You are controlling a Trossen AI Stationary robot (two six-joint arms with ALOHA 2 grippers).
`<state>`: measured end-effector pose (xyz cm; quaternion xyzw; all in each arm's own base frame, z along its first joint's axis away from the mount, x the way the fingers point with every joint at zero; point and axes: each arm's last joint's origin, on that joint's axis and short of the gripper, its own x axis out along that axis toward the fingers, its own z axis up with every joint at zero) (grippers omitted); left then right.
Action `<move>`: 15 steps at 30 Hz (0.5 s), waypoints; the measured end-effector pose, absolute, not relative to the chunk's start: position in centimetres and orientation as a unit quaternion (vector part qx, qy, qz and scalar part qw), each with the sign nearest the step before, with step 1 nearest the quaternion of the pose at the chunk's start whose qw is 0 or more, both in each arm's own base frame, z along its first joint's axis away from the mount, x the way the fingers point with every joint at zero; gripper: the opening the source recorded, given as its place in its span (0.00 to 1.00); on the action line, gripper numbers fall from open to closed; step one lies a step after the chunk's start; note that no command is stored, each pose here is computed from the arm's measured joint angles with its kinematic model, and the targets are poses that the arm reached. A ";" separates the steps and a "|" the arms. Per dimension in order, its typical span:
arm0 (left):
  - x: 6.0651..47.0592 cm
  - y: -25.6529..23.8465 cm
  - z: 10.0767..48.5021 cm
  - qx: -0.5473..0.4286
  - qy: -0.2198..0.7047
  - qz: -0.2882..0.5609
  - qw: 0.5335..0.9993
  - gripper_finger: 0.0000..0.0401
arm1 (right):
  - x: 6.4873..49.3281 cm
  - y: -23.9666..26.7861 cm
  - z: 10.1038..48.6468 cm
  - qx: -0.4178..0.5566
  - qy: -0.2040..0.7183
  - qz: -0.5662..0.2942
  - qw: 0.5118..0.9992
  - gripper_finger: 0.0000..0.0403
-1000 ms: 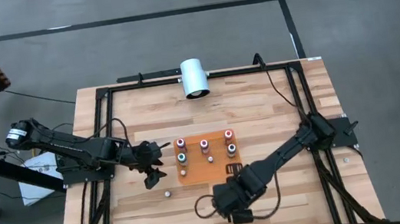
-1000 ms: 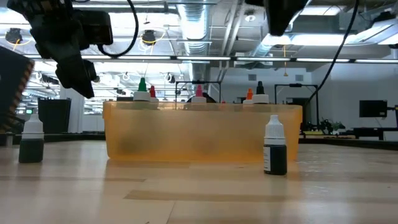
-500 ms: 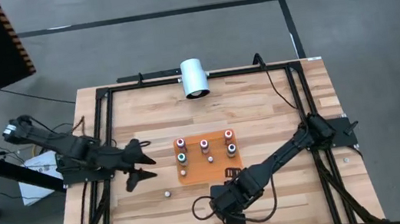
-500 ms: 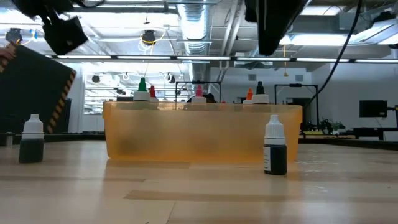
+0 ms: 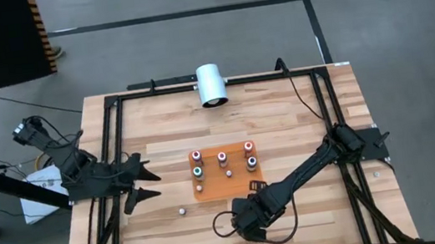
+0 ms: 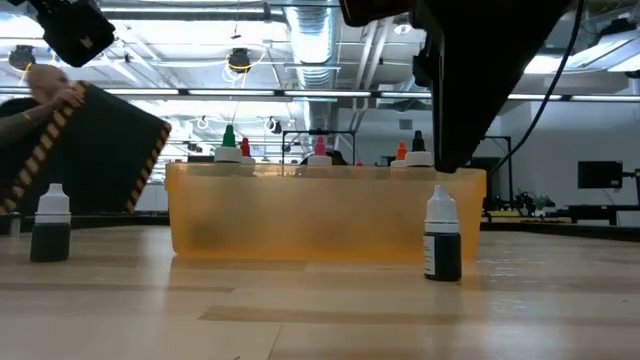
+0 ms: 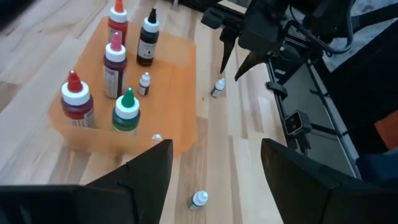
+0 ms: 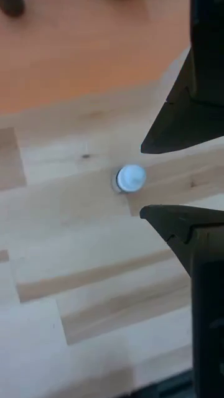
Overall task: Pick & Place food coloring
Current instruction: Put the small purple food coloring bottle into the orange container
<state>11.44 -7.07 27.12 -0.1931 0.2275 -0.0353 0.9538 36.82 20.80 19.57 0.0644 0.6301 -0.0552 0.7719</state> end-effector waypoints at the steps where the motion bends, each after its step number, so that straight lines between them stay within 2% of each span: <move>1: 11.4 -7.2 27.1 -0.194 0.228 -0.034 0.953 0.59 | 36.8 20.8 19.5 0.061 0.630 -0.059 0.772 0.33; 9: 10.7 -7.8 26.6 -0.191 0.234 -0.031 0.953 0.59 | 37.1 20.5 19.5 0.057 0.619 -0.065 0.781 0.33; 15: 10.3 -8.0 26.0 -0.190 0.234 -0.034 0.953 0.59 | 37.0 19.8 17.9 0.072 0.621 -0.079 0.777 0.32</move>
